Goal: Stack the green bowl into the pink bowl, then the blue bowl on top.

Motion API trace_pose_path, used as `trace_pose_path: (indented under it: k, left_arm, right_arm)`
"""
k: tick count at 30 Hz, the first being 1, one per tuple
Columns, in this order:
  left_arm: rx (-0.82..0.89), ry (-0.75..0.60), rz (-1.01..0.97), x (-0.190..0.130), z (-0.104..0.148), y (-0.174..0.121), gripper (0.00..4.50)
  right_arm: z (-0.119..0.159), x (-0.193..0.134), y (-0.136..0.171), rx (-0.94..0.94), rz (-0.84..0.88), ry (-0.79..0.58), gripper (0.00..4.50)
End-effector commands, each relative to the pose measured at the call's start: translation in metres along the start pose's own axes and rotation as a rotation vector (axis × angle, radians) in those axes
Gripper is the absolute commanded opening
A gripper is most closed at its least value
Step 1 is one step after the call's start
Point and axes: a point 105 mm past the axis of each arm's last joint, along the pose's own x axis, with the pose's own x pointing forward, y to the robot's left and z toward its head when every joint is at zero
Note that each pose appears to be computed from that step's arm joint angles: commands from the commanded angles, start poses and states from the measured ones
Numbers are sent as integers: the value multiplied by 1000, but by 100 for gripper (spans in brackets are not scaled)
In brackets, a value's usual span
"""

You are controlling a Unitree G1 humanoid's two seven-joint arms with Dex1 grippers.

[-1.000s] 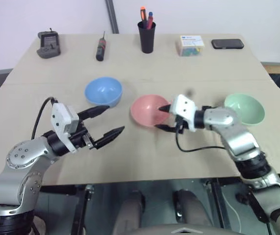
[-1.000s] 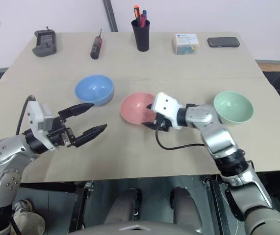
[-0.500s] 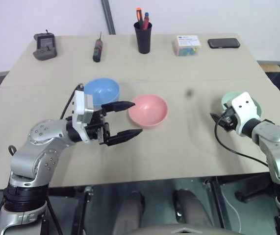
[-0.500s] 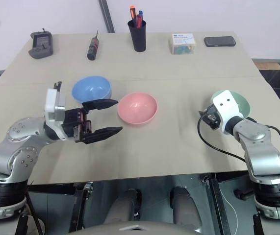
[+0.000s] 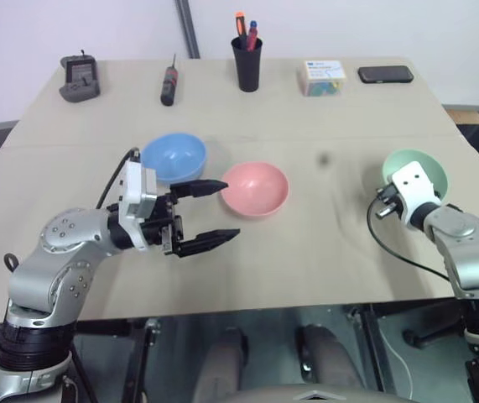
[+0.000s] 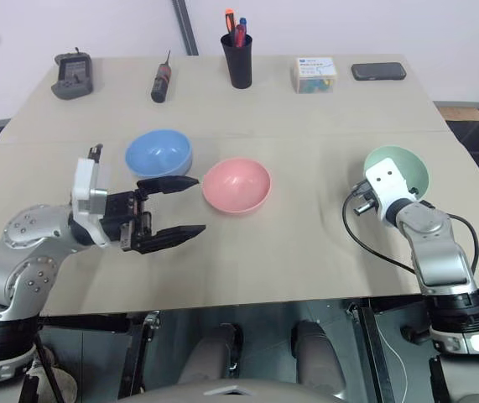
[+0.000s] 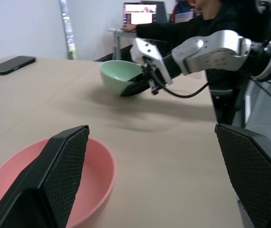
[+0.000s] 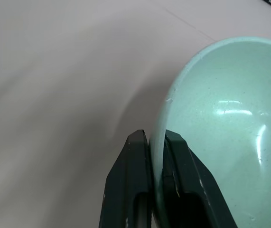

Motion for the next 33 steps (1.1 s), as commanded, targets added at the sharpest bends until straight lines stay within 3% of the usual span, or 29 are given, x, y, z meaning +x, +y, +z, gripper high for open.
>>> trace_pose_path:
  k: [1, 10, 15, 18, 20, 21, 24, 25, 26, 30, 33]
  left_arm:
    - [80, 20, 36, -7, 5, 0, 450]
    - [36, 79, 175, -41, -10, -2, 450]
    - [39, 105, 225, -52, -11, -6, 450]
    - [41, 105, 280, -55, -8, -3, 450]
    - [44, 111, 321, -57, -8, -1, 450]
    - [38, 118, 354, -58, -9, 1, 450]
    - [46, 112, 443, -62, -5, 9, 450]
    - [58, 122, 470, -62, -3, 12, 450]
    - [95, 144, 514, -63, -1, 17, 450]
    - [269, 379, 791, -83, -4, 55, 450]
    - [355, 551, 802, -83, -7, 76, 450]
  right_arm:
    - [59, -9, 24, -59, 148, -227, 7]
    - [146, -36, 132, -112, 723, -545, 7]
    - [158, -29, 171, -181, 917, -543, 7]
    - [156, -8, 173, -178, 893, -512, 91]
    - [155, 1, 172, -175, 873, -516, 186]
    - [154, 5, 172, -175, 864, -514, 211]
    - [154, 9, 170, -181, 843, -531, 358]
    - [158, 7, 166, -183, 817, -570, 377]
    - [163, 3, 161, -171, 799, -600, 431]
    - [176, -16, 141, -152, 751, -700, 446]
    - [185, -38, 128, -96, 752, -775, 446]
